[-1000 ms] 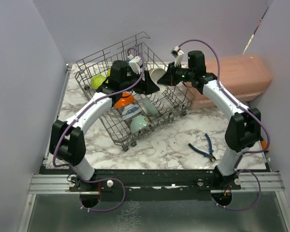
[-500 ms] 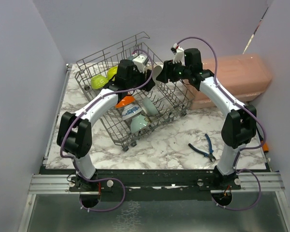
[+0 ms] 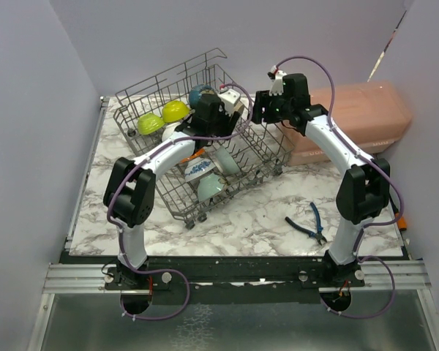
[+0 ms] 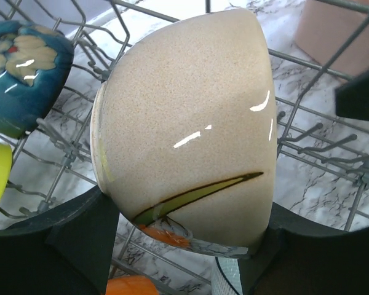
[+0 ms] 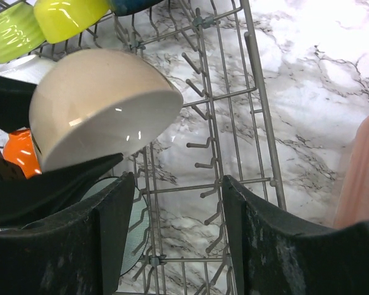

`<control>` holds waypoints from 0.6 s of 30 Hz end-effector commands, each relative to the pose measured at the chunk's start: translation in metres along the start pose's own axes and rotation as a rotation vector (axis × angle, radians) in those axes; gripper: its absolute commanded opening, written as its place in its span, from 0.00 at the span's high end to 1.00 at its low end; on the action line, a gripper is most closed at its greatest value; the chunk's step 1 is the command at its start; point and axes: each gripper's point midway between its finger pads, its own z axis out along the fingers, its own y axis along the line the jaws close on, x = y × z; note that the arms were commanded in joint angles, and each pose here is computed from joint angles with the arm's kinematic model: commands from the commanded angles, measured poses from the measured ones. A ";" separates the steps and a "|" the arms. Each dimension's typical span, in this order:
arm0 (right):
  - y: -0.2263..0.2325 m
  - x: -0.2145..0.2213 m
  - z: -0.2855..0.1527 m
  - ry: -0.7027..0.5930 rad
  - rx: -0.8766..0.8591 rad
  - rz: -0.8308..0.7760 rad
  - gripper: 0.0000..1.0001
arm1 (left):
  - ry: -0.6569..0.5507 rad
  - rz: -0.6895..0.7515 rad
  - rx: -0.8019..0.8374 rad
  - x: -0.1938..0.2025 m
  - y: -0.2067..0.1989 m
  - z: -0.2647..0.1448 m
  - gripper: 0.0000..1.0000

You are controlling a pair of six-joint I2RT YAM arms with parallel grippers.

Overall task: Load the bowls into the dish rack
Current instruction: Pick up the bowl from the dish rack, then turn the bowl upside down on the dish rack.

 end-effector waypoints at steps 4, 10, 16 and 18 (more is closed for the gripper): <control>-0.007 0.001 -0.013 0.007 0.005 0.041 0.37 | -0.100 0.233 -0.042 -0.039 -0.005 0.001 1.00; -0.007 -0.001 -0.019 0.008 -0.028 0.057 0.37 | -0.089 0.354 -0.001 -0.031 -0.010 0.001 1.00; 0.001 -0.004 -0.024 -0.007 -0.076 0.039 0.33 | -0.066 0.457 0.012 -0.022 -0.008 0.003 1.00; 0.006 -0.006 -0.026 -0.023 -0.108 0.027 0.29 | -0.062 0.473 0.041 -0.018 -0.013 0.005 1.00</control>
